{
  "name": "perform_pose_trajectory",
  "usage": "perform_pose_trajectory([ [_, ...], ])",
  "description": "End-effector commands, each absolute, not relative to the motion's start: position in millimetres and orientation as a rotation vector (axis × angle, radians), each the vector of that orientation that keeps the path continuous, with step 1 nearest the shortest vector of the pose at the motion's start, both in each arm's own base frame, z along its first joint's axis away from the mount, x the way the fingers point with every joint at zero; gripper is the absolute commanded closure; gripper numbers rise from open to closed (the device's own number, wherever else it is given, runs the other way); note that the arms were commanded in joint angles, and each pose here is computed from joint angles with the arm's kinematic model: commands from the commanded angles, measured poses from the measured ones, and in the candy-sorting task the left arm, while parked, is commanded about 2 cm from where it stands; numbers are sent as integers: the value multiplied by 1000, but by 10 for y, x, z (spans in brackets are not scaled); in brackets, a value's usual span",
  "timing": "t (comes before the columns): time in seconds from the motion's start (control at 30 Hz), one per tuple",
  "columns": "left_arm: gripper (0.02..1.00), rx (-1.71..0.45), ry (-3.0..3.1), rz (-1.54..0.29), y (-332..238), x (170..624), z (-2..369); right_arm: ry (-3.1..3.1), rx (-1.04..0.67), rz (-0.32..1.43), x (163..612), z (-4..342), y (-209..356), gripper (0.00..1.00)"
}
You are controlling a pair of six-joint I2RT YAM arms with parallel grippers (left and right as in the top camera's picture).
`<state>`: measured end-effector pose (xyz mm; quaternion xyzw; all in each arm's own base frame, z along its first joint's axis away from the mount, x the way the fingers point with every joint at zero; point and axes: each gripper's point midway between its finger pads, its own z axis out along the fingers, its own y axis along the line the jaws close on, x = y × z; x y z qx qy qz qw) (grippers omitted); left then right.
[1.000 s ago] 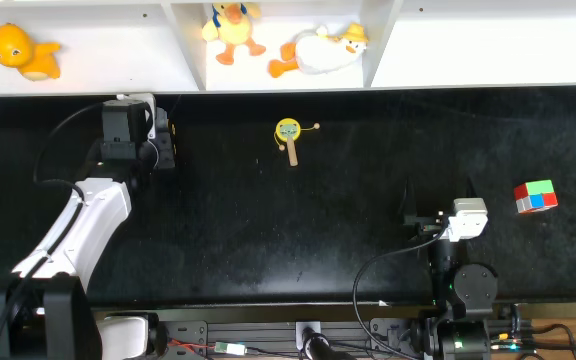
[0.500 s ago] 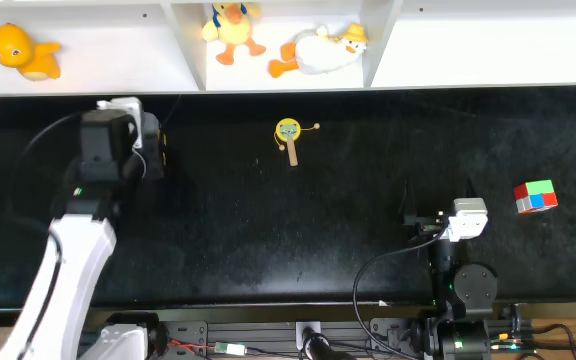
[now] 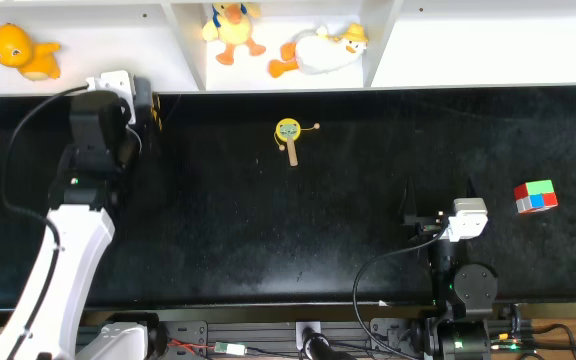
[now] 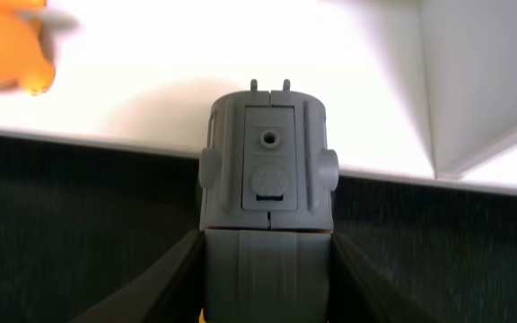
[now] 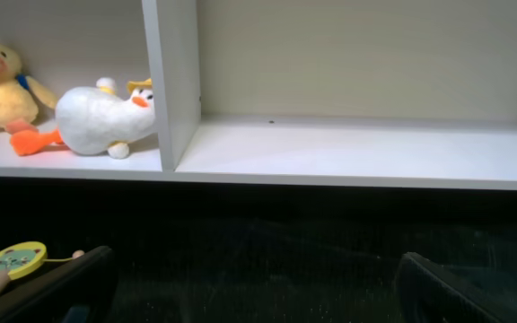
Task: Store Toys
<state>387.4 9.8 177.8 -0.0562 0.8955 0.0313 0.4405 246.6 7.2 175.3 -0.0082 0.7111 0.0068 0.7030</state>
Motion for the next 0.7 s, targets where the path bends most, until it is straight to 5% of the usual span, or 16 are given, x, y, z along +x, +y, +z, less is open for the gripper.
perform_pose_trajectory([
  [0.03, 728, -117, 2153, 65, 64, 4172, 1988, 1581, -27, 24, 2467, 1722, 96, 7],
  [0.47, 698, -117, 2145, 59, 47, 4869, 1860, 1581, -27, 24, 2467, 1722, 95, 5],
  [0.5, 599, -120, 2144, 60, 59, 4892, 1842, 1580, -27, 24, 2467, 1723, 96, 5],
  [0.6, 36, -131, 2144, 67, 108, 4913, 1814, 1580, -27, 24, 2467, 1725, 95, 5],
  [0.7, 20, -145, 2168, 77, 175, 4849, 1788, 1581, -27, 24, 2467, 1722, 95, 5],
])
